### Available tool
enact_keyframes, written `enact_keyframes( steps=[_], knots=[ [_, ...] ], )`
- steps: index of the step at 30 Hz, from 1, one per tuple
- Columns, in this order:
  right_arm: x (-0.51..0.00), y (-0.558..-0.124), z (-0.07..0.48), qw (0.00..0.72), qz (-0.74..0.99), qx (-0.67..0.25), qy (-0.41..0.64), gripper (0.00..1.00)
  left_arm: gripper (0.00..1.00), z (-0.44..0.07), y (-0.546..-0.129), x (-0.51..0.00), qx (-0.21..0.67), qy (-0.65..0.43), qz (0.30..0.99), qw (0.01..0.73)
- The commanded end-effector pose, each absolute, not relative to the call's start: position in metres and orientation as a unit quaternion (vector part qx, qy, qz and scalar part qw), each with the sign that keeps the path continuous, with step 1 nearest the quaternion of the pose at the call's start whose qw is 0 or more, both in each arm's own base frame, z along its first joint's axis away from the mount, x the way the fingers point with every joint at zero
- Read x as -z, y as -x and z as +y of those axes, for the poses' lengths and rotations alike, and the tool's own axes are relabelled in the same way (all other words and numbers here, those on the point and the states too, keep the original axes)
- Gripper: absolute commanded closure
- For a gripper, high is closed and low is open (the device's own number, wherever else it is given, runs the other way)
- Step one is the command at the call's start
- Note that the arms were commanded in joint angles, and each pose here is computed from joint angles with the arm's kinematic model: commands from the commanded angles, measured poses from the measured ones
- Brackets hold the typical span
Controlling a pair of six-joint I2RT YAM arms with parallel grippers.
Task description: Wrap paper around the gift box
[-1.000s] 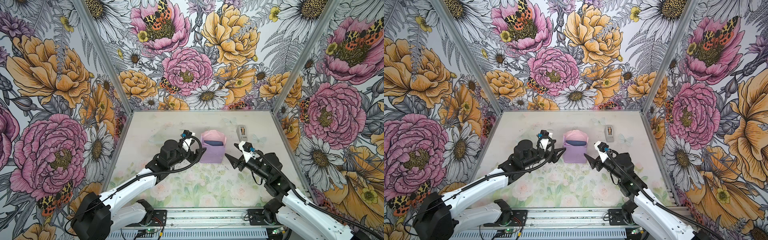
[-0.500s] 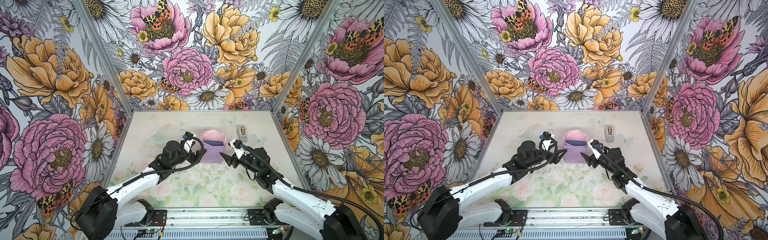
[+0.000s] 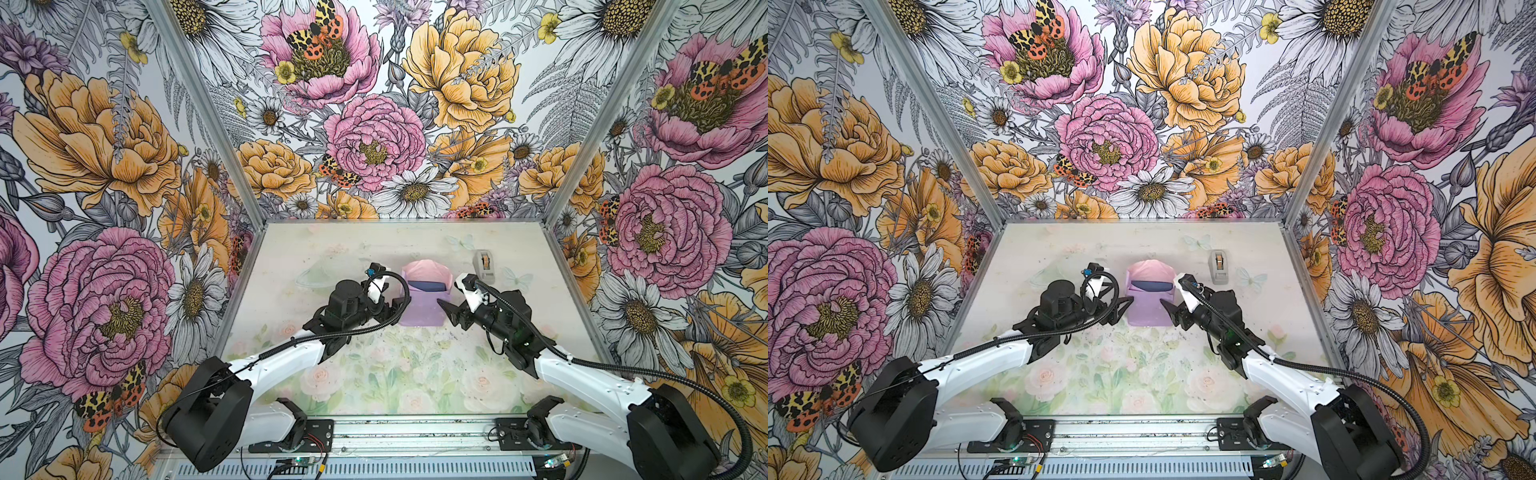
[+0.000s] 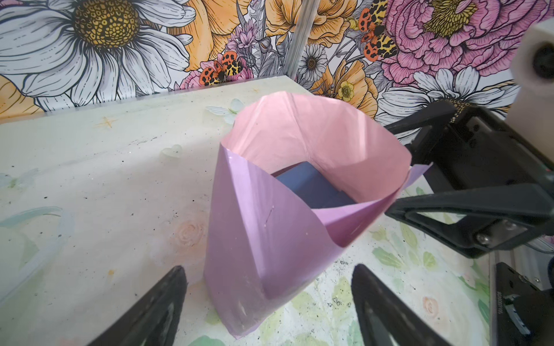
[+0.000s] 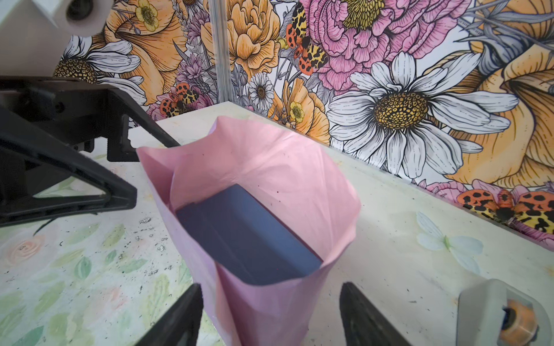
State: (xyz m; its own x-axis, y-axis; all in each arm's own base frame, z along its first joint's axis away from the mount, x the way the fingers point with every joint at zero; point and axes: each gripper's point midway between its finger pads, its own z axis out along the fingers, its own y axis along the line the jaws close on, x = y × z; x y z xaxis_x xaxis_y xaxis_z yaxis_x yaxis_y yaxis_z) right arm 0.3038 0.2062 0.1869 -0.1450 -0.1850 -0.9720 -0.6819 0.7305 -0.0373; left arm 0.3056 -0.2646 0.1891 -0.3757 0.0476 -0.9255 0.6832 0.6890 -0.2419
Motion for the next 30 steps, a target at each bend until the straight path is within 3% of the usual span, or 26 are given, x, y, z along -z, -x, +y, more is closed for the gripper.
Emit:
enact_keyframes(
  steps=[1, 30],
  knots=[
    [-0.214, -0.313, 0.210, 0.612, 0.702, -0.226, 0.286, 0.27, 0.13, -0.267, -0.309, -0.200, 0.329, -0.236, 0.752, 0.519],
    [-0.164, -0.336, 0.205, 0.561, 0.757, -0.225, 0.247, 0.28, 0.13, -0.258, -0.334, -0.153, 0.293, -0.179, 0.815, 0.467]
  ],
)
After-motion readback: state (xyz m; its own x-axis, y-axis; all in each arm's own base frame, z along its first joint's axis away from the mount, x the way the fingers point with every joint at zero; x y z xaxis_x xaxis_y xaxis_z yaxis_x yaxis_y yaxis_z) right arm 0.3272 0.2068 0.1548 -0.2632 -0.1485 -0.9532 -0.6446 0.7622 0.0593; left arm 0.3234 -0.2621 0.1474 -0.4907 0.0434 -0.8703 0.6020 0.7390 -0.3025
